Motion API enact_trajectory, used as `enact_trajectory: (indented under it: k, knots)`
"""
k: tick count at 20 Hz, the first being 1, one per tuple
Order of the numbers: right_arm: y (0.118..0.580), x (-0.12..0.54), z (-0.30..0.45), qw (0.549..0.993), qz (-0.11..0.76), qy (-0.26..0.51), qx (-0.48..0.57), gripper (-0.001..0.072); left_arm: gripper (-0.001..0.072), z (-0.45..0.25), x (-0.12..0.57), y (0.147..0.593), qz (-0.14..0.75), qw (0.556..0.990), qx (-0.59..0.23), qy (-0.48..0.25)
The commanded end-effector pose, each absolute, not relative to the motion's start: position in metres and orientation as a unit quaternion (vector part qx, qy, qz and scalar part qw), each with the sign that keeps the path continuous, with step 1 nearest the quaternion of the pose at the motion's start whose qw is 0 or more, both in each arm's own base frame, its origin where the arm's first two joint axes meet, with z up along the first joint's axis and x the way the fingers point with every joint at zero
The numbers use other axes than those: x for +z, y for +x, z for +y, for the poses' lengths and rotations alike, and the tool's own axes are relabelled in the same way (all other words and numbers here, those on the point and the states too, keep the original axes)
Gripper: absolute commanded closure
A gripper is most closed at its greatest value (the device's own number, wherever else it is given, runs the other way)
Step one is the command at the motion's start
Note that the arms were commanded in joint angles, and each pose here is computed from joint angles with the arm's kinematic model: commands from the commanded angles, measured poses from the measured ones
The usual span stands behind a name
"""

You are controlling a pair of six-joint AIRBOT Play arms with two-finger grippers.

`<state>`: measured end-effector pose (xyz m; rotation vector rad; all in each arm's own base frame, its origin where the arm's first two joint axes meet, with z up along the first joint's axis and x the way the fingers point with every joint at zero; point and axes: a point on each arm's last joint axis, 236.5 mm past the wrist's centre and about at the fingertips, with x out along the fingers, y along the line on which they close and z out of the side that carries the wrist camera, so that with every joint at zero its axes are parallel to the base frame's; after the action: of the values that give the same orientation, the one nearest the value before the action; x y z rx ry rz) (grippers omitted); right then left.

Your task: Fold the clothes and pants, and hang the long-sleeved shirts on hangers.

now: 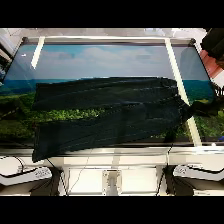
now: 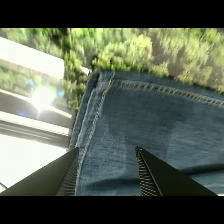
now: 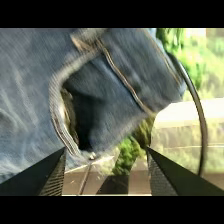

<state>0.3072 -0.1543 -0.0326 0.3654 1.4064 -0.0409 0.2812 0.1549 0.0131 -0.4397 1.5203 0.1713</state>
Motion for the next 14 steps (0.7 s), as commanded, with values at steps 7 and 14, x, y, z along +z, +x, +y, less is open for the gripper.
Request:
enact_trajectory:
  k: [7, 14]
  knots:
    - [0.268, 0.013, -0.161, 0.781, 0.588, 0.187, -0.095, 0.0188, 0.0283, 0.159, -0.062, 0.268, 0.659, 0.728, 0.066, -0.177]
    - [0.255, 0.037, -0.148, 0.785, 0.581, 0.189, -0.098, 0.0188, 0.0305, 0.145, -0.093, 0.293, 0.638, 0.744, 0.013, -0.196]
